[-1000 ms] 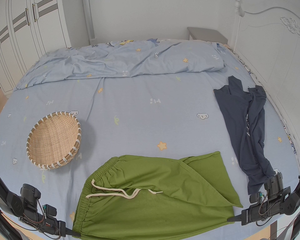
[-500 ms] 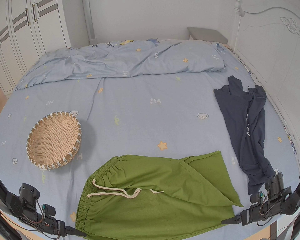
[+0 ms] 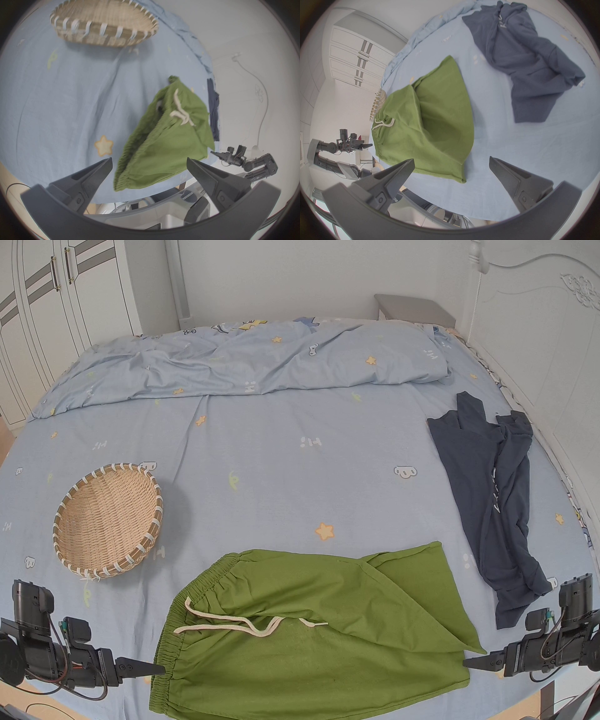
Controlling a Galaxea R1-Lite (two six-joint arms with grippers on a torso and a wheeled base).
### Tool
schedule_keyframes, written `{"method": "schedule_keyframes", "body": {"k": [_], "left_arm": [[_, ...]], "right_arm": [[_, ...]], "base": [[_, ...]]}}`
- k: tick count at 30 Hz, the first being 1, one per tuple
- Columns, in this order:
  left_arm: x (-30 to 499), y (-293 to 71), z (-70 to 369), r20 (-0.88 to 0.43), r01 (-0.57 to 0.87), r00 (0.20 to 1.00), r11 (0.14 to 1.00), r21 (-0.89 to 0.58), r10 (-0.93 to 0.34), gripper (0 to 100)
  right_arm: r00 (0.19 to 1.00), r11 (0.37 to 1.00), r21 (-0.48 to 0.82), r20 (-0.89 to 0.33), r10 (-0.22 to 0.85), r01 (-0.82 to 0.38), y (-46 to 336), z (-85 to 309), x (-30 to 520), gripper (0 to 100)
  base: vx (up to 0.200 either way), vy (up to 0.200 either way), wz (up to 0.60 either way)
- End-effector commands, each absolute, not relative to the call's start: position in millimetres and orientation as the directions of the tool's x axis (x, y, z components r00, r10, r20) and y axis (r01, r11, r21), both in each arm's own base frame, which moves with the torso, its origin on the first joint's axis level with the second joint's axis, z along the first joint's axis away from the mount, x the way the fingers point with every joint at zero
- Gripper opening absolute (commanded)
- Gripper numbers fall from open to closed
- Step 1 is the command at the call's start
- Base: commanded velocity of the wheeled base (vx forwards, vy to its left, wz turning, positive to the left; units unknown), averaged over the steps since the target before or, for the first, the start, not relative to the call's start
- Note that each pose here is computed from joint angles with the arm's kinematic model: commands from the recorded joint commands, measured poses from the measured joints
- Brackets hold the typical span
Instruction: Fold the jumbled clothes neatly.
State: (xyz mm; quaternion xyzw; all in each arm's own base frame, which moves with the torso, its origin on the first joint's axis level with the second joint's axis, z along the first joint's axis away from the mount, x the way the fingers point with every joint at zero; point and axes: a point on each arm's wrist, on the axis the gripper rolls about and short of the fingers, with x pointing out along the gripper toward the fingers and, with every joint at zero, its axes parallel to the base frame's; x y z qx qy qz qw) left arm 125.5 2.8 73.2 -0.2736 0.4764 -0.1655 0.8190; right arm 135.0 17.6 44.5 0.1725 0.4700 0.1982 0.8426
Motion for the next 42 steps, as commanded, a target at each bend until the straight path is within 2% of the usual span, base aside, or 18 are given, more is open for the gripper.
{"method": "schedule_keyframes", "body": {"k": [1, 6, 7, 10, 11, 13, 18, 22, 25, 29, 34, 42], "left_arm": [[112, -6, 117, -0.518, 0.158, 0.645, 0.761, -0.629, -0.562, 100], [141, -19, 167, -0.396, 0.251, 0.656, 0.681, -0.688, -0.642, 100], [141, -19, 167, -0.396, 0.251, 0.656, 0.681, -0.688, -0.642, 100], [193, -27, 197, -0.402, 0.235, 0.636, 0.662, -0.712, -0.659, 100], [194, -27, 198, -0.402, 0.235, 0.636, 0.662, -0.712, -0.659, 100], [230, -32, 205, -0.428, 0.216, 0.610, 0.660, -0.719, -0.666, 100], [304, -47, 194, -0.463, 0.198, 0.571, 0.662, -0.723, -0.678, 100], [341, -48, 183, -0.477, 0.179, 0.566, 0.665, -0.726, -0.673, 100], [359, -50, 167, -0.522, 0.137, 0.529, 0.674, -0.726, -0.670, 100], [371, -55, 144, -0.576, 0.138, 0.472, 0.701, -0.699, -0.667, 100], [375, -56, 135, -0.594, 0.131, 0.458, 0.711, -0.691, -0.662, 100], [376, -71, 115, -0.629, 0.113, 0.392, 0.714, -0.692, -0.671, 100]], "right_arm": [[0.608, 0.873, 0.449, -0.644, 0.464, -0.191, 8, 64, 120, 100], [0.682, 0.870, 0.422, -0.559, 0.471, -0.255, 10, 82, 111, 100], [0.682, 0.870, 0.422, -0.559, 0.471, -0.255, 10, 82, 111, 100], [0.734, 0.875, 0.396, -0.501, 0.459, -0.278, 8, 105, 128, 100], [0.736, 0.876, 0.395, -0.499, 0.458, -0.278, 8, 106, 129, 100], [0.761, 0.880, 0.377, -0.468, 0.449, -0.287, 7, 125, 145, 100], [0.765, 0.872, 0.368, -0.441, 0.469, -0.323, 9, 156, 192, 100], [0.757, 0.860, 0.362, -0.426, 0.496, -0.360, 18, 165, 207, 100], [0.748, 0.858, 0.358, -0.434, 0.501, -0.367, 19, 162, 207, 100], [0.738, 0.851, 0.360, -0.437, 0.515, -0.381, 23, 161, 206, 100], [0.738, 0.851, 0.360, -0.435, 0.516, -0.383, 24, 161, 205, 100], [0.736, 0.851, 0.361, -0.438, 0.516, -0.382, 24, 160, 206, 100]], "base": [[0.000, 0.000, 0.00], [0.000, 0.000, 0.00], [0.000, 0.000, 0.00], [0.000, 0.000, 0.00], [0.000, 0.000, 0.00], [0.000, 0.000, 0.00], [0.000, 0.000, 0.00], [0.000, 0.000, 0.00], [0.000, 0.000, 0.00], [0.000, 0.000, 0.00], [0.000, 0.000, 0.00], [0.000, 0.000, 0.00]]}}
